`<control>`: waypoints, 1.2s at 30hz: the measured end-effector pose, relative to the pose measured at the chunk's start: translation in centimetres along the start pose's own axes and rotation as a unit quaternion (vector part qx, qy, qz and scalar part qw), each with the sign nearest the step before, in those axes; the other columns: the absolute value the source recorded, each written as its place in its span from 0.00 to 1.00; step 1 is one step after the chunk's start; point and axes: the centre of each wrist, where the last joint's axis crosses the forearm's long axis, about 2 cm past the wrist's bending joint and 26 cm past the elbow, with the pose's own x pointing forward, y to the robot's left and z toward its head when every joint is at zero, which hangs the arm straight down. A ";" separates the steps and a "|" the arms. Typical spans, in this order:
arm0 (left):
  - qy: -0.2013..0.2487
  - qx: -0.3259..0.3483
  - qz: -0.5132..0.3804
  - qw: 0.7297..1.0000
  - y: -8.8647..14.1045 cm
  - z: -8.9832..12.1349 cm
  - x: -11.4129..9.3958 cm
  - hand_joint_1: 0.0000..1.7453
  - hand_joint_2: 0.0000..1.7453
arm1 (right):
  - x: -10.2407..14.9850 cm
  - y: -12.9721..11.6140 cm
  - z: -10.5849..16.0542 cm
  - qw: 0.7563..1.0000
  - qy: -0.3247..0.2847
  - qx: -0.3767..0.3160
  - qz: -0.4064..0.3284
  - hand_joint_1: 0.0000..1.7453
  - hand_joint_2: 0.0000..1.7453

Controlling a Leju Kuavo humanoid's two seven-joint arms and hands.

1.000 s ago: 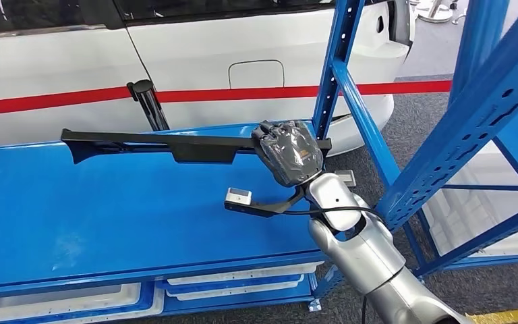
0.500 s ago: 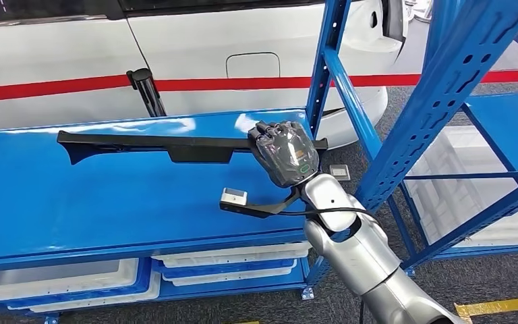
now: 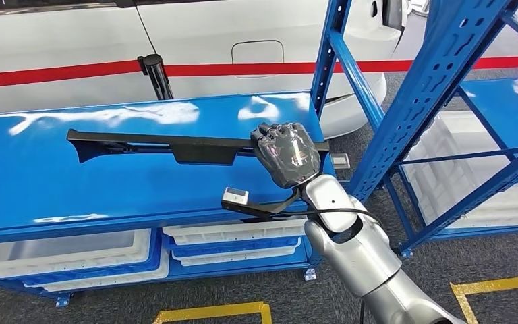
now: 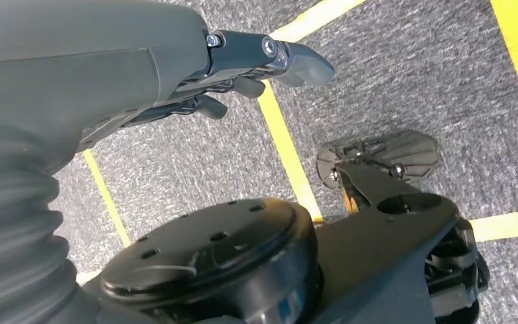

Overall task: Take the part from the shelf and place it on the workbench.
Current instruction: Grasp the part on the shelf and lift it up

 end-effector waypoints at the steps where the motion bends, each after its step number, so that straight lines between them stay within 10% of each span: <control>1: -0.001 0.000 -0.001 1.000 0.0 0.0 0.0 0.00 1.00 | 0.0 0.0 -0.1 1.000 0.000 0.001 0.000 0.98 1.00; 36: -0.013 -0.004 -0.013 1.000 -0.6 0.1 0.1 0.00 1.00 | 1.1 0.5 -0.5 1.000 0.004 0.011 -0.012 0.98 1.00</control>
